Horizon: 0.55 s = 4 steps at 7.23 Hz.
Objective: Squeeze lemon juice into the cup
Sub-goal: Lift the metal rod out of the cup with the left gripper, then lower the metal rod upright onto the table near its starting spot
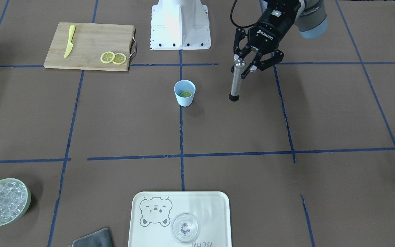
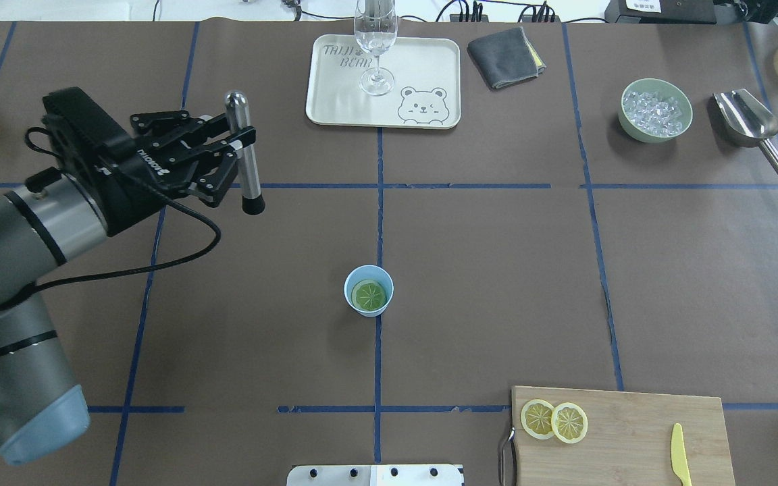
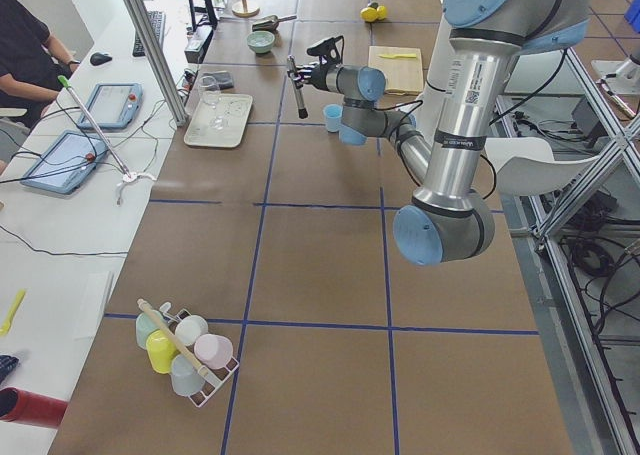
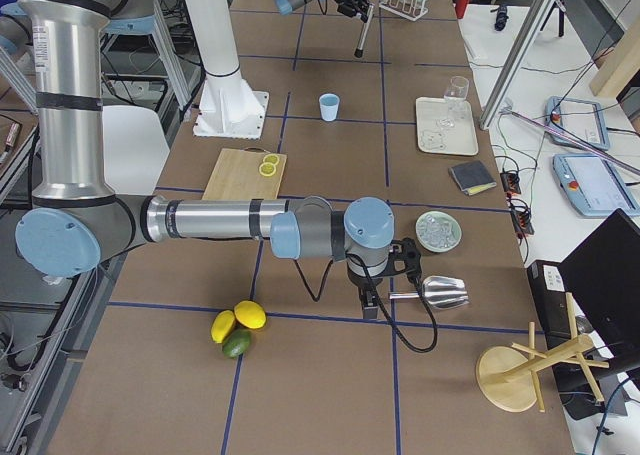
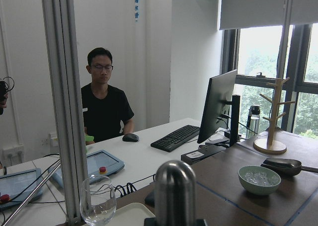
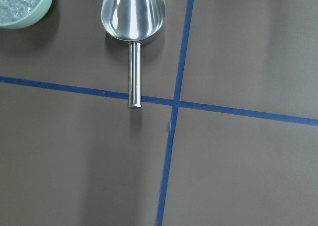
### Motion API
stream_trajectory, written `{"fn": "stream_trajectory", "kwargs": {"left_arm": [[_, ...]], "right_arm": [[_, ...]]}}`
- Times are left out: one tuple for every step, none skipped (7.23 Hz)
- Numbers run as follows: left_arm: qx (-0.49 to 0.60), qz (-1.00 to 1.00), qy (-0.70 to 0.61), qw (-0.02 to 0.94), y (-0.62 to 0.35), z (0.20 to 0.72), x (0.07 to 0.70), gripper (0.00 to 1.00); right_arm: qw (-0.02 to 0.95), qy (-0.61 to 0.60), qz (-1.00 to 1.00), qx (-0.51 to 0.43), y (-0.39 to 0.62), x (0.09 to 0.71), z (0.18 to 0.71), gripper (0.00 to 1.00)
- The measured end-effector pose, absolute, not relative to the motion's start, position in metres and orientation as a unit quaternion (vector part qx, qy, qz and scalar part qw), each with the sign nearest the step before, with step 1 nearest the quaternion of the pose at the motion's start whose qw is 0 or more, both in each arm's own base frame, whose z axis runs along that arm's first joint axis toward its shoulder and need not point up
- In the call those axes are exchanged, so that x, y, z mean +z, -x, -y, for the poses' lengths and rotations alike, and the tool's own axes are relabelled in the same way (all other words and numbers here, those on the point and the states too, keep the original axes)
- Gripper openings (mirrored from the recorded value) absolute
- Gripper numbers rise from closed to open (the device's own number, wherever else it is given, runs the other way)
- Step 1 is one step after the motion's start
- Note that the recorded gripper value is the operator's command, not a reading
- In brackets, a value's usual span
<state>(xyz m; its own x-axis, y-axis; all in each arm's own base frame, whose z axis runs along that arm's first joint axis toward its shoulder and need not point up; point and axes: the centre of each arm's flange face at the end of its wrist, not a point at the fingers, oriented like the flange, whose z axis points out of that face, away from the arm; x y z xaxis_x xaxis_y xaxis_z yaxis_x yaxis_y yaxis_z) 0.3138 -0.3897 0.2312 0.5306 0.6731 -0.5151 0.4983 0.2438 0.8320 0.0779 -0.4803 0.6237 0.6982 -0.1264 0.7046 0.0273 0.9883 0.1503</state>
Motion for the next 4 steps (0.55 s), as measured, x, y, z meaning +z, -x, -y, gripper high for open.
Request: {"fn": "stream_trajectory", "kwargs": {"left_arm": [[0.096, -0.484, -0.593, 0.636, -0.286, 0.397, 0.248, 0.00], [0.133, -0.488, -0.564, 0.653, -0.253, 0.410, 0.264, 0.00], [0.170, -0.497, -0.520, 0.674, -0.223, 0.424, 0.276, 0.00], [0.191, -0.506, -0.481, 0.690, -0.195, 0.433, 0.286, 0.00]], "right_arm": [[0.919, -0.064, 0.386, -0.042, -0.078, 0.624, 0.479, 1.00], [0.919, -0.064, 0.387, -0.042, -0.078, 0.624, 0.478, 1.00], [0.919, -0.064, 0.387, -0.042, -0.078, 0.624, 0.478, 1.00], [0.919, -0.064, 0.387, -0.042, -0.078, 0.624, 0.477, 1.00]]}}
